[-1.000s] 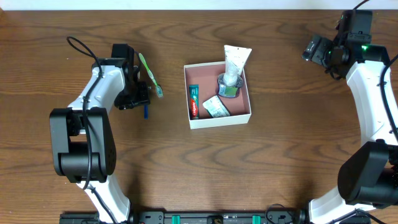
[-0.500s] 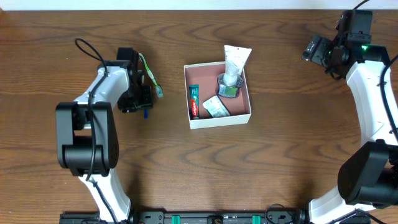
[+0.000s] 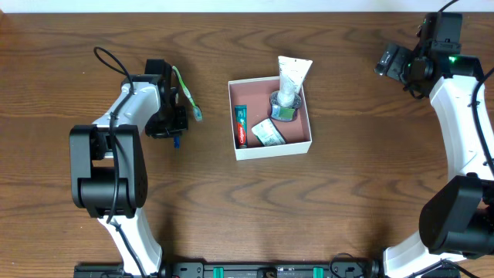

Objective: Pack container
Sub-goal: 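Move the left gripper to the blue razor and grasp it, then carry the razor into the box and release it, then move the left gripper to the green toothbrush and grasp it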

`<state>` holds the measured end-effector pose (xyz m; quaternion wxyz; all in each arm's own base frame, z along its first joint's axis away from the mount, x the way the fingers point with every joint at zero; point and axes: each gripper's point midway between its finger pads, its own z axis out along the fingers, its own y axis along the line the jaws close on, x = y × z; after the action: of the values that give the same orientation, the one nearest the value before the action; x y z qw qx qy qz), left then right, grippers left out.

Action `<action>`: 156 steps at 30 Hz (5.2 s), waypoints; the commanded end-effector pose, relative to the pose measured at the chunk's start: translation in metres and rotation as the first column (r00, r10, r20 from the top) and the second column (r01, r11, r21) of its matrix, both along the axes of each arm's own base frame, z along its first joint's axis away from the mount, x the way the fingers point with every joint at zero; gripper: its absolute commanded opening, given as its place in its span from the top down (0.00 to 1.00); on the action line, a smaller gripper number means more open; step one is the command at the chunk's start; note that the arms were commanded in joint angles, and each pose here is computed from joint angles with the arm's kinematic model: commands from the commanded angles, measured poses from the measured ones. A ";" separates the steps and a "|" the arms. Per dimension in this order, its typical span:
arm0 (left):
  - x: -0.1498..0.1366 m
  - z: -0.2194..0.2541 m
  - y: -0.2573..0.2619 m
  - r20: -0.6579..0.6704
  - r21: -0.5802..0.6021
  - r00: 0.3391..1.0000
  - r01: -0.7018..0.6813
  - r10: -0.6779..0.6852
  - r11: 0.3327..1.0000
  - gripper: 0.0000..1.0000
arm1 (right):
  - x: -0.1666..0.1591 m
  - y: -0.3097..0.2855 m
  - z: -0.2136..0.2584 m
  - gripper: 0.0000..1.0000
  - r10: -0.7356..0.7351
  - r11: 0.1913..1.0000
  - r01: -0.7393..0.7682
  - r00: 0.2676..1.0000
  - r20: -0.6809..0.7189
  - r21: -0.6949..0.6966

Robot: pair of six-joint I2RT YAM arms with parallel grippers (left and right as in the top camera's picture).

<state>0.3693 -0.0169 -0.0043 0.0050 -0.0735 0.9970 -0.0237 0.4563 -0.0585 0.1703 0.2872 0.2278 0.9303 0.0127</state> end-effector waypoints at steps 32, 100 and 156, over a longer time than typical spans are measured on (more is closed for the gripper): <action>0.002 0.189 -0.137 0.296 -0.485 0.953 0.205 -0.061 0.850 0.94 | 0.002 0.002 0.004 0.01 -0.006 1.000 0.006 1.000 0.012 0.006; 0.097 0.123 -0.016 0.480 0.066 0.858 -0.243 0.183 0.968 0.58 | 0.002 0.002 0.004 0.01 -0.006 1.000 0.006 1.000 0.011 0.006; 0.105 0.001 -0.035 0.322 0.049 0.930 -0.201 0.176 0.978 0.65 | 0.002 0.002 0.004 0.01 -0.006 1.000 0.006 1.000 0.011 0.006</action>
<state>0.4815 -0.0520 0.0042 0.1820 -0.1626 0.9697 0.0015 0.4563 -0.0585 0.1703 0.2872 0.2278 0.9303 0.0127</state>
